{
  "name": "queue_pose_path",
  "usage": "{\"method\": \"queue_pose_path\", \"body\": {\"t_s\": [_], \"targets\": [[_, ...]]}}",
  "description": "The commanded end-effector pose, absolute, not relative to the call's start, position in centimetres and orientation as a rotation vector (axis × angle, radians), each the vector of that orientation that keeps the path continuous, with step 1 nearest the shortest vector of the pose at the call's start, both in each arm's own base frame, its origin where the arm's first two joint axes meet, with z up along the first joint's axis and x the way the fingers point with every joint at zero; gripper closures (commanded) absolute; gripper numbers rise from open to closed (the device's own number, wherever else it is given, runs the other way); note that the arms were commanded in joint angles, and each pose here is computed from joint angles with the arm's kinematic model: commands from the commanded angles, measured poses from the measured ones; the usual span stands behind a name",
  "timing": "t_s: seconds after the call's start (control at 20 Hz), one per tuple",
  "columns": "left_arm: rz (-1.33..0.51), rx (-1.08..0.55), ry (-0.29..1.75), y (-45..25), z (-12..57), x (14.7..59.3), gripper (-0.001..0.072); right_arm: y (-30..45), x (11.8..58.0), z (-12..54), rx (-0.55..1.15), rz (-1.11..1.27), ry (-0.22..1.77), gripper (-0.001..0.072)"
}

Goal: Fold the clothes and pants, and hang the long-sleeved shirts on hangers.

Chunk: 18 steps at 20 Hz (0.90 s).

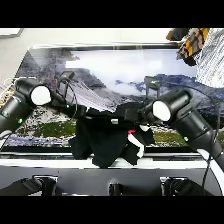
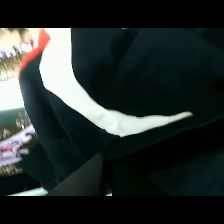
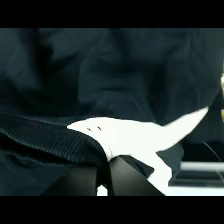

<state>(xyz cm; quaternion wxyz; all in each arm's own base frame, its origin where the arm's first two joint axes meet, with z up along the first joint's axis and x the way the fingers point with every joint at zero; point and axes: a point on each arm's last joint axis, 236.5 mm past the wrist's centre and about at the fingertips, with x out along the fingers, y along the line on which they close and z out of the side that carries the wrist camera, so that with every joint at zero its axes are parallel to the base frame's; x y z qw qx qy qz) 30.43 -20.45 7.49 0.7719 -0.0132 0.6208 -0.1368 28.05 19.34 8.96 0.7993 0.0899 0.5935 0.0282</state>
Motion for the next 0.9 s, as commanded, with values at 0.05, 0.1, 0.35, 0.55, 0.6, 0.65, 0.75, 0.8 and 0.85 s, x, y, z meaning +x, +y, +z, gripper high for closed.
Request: {"method": "queue_pose_path", "body": {"t_s": [0.05, 0.1, 0.35, 0.55, 0.6, 0.65, 0.75, 0.8, 0.85], "targets": [[-0.297, -0.061, 1.33, -20.4, 5.8, 27.9, 0.0673, 16.9, 27.7, 8.7, 0.17, -0.156, 1.191, 0.066], [-0.303, -0.071, 1.315, -20.6, 5.5, 27.9, 0.0672, 17.2, 28.4, 8.9, 0.189, -0.15, 1.161, 0.0659], [-0.33, -0.133, 1.246, -22.0, 5.1, 29.8, 0.0111, 20.5, 30.4, 7.6, 0.267, -0.09, 1.141, 0.0659], [-0.224, -0.162, 1.191, -15.0, 7.0, 32.4, 0.0016, 20.8, 30.3, 7.1, 0.261, -0.08, 1.158, 0.0659], [-0.171, -0.168, 1.178, -11.5, 7.6, 32.9, 0.0014, 20.9, 30.3, 7.1, 0.259, -0.078, 1.158, 0.0659], [-0.112, -0.174, 1.163, -7.7, 8.1, 33.3, 0.0013, 20.9, 30.2, 7.1, 0.253, -0.071, 1.162, 0.0659], [-0.007, -0.132, 1.143, 0.9, 8.7, 33.2, 0.0016, 21.2, 29.9, 7.0, 0.251, -0.056, 1.175, 0.0659], [0.029, -0.104, 1.151, 4.5, 8.5, 32.5, 0.0022, 21.3, 29.8, 7.0, 0.253, -0.051, 1.18, 0.0659], [0.076, -0.109, 1.176, 7.7, 8.1, 31.4, 0.0025, 21.4, 29.8, 7.0, 0.249, -0.046, 1.181, 0.0659]]}}
